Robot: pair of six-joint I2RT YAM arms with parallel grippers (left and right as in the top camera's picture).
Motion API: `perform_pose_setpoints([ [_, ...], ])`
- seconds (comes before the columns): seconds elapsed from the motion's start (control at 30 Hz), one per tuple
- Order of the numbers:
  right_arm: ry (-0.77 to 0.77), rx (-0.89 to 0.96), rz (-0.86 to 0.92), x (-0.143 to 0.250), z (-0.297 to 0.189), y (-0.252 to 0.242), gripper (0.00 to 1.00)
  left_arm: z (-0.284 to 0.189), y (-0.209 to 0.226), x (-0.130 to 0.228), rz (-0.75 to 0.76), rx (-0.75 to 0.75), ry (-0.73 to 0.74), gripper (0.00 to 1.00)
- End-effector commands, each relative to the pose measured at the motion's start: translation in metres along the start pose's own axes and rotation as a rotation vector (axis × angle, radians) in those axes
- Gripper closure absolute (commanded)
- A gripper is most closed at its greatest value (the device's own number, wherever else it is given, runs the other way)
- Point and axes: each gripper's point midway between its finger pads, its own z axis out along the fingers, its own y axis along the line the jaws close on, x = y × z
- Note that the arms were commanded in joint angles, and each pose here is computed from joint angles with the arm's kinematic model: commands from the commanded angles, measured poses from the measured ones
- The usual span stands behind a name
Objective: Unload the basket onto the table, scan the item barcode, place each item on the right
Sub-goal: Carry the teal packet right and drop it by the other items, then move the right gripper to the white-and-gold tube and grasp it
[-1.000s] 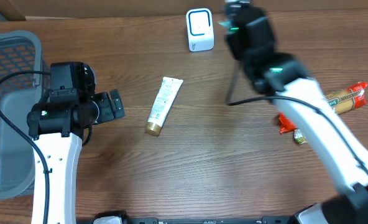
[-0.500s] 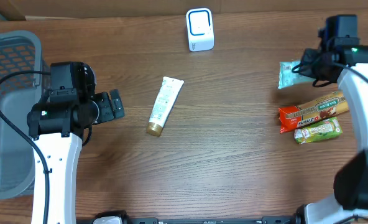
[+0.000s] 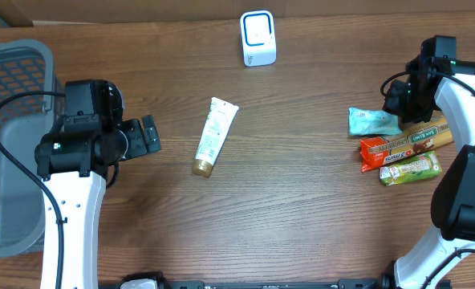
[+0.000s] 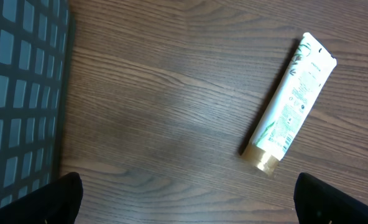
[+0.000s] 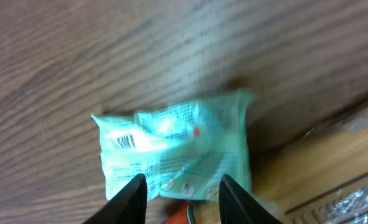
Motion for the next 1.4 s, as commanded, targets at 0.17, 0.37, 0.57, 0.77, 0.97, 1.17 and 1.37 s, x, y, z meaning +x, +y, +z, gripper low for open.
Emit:
perform_pose_setpoints([
  [0.17,-0.058,-0.182,-0.017,-0.015,-0.058,0.038,0.61,-0.002,0.001,0.000,0.014,0.002,-0.005,0.00],
  [0.37,-0.106,-0.290,-0.084,-0.014,-0.116,0.079,0.59,-0.002,0.001,0.000,0.013,0.002,-0.005,0.01],
  [0.57,-0.046,-0.407,-0.236,0.018,-0.116,0.149,0.29,-0.002,0.001,0.000,0.013,0.002,-0.005,0.00],
  [0.77,-0.003,-0.459,-0.422,0.060,-0.103,0.221,0.21,-0.002,0.001,0.000,0.014,0.002,-0.005,0.01],
  [0.97,-0.023,-0.479,-0.561,0.095,-0.086,0.286,0.25,-0.002,0.001,0.000,0.013,0.002,-0.005,0.00],
  [1.17,0.002,-0.375,-0.462,0.112,-0.034,0.313,0.27,-0.002,0.001,0.000,0.013,0.002,-0.005,0.00],
  [1.37,0.107,-0.314,-0.406,0.133,0.019,0.315,0.26,-0.002,0.001,0.000,0.013,0.002,-0.005,0.01],
])
